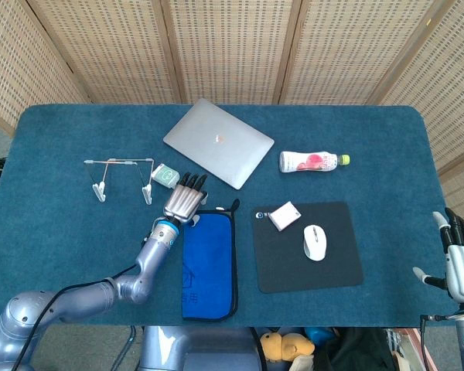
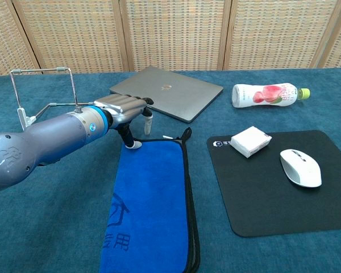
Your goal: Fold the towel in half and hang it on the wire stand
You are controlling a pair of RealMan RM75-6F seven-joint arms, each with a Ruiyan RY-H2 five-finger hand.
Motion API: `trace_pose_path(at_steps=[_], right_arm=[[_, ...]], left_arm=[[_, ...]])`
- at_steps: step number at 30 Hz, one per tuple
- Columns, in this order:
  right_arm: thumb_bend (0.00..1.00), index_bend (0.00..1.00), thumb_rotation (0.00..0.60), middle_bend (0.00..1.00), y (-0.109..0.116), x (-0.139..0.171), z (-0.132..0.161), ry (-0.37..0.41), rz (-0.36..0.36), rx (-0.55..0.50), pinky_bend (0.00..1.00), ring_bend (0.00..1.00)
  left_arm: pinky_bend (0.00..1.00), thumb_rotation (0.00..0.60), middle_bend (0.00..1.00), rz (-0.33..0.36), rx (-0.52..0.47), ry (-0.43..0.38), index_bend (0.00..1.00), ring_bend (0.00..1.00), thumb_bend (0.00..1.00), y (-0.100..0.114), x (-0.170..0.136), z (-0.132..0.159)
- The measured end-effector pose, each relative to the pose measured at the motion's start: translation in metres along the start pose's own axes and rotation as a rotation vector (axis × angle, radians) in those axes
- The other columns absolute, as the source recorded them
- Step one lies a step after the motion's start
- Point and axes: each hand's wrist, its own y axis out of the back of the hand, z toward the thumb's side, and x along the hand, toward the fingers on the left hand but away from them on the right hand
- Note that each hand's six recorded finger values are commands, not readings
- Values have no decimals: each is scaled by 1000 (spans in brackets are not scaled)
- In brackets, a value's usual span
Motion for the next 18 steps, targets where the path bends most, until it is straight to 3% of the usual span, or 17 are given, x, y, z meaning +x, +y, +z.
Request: trace_pose_path(at_steps=[12,18], right_arm=[[0,0,600,0,-1,0,1,2,3,3,0,0],[0,0,600,0,-1,0,1,1,3,4,0,0]], left_arm=[[0,600,0,-72,40,60,417,0,322,-6,-3,-14],[0,600,0,-91,12,57,423,0,323,-3,-6,-12]])
